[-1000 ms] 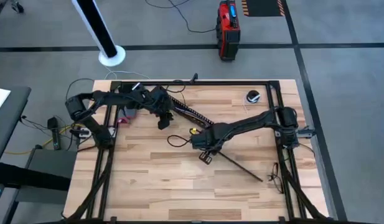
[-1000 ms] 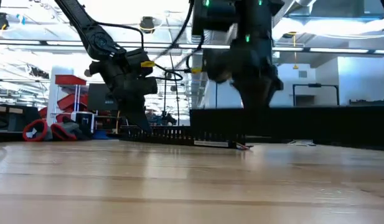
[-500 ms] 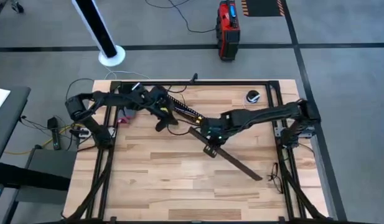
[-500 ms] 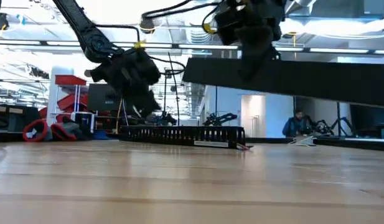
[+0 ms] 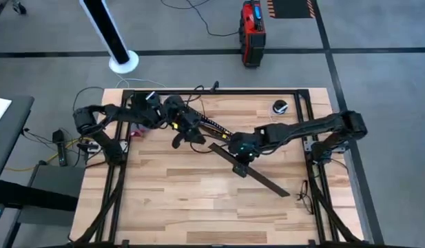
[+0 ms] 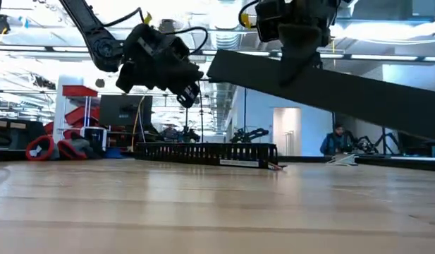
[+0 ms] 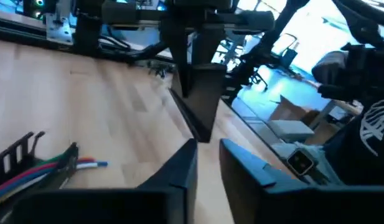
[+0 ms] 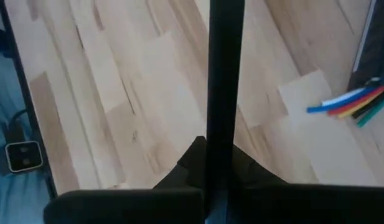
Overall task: Ziptie cables
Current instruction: Close the black cable duct
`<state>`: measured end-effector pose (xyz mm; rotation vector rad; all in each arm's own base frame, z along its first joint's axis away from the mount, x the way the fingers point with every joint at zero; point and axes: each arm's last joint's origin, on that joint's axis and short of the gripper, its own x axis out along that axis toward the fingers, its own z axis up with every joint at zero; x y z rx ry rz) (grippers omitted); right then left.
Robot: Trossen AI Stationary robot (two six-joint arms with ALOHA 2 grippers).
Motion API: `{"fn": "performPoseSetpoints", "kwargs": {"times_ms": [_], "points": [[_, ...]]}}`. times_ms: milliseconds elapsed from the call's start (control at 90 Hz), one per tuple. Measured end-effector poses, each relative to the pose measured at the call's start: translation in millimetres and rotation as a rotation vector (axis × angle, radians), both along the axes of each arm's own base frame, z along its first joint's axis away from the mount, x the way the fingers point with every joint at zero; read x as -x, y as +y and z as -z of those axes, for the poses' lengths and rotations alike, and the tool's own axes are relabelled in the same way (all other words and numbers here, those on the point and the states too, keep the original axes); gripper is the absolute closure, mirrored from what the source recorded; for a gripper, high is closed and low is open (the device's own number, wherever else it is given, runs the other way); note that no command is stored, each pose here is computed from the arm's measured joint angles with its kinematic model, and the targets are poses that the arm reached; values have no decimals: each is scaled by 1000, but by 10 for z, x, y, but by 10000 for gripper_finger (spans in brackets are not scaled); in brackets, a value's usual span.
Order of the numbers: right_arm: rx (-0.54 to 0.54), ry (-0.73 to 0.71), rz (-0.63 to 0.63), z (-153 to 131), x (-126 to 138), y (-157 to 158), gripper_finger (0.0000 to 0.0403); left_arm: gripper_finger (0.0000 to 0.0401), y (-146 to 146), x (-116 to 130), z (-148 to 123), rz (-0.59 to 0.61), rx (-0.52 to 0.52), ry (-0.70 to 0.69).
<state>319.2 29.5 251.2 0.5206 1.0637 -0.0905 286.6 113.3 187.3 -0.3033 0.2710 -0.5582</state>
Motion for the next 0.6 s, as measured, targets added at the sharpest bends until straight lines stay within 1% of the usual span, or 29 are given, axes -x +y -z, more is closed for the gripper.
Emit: {"fn": "performPoseSetpoints", "kwargs": {"times_ms": [144, 267, 367, 478, 600], "points": [[1, -5, -1, -1, -5, -6, 400, 268, -32, -22, 1, -24, -7, 7], [-2, -23, 4, -11, -20, -5, 400, 241, -83, -47, -10, -11, -15, -6], [-7, -37, 10, -19, -33, -4, 400, 232, -143, -78, -24, -9, -29, -21], [-8, -48, 13, -25, -44, -7, 400, 231, -156, -99, -20, -69, -55, -16], [-8, -50, 16, -26, -45, -12, 400, 231, -163, -115, -30, -82, -59, -12]]}}
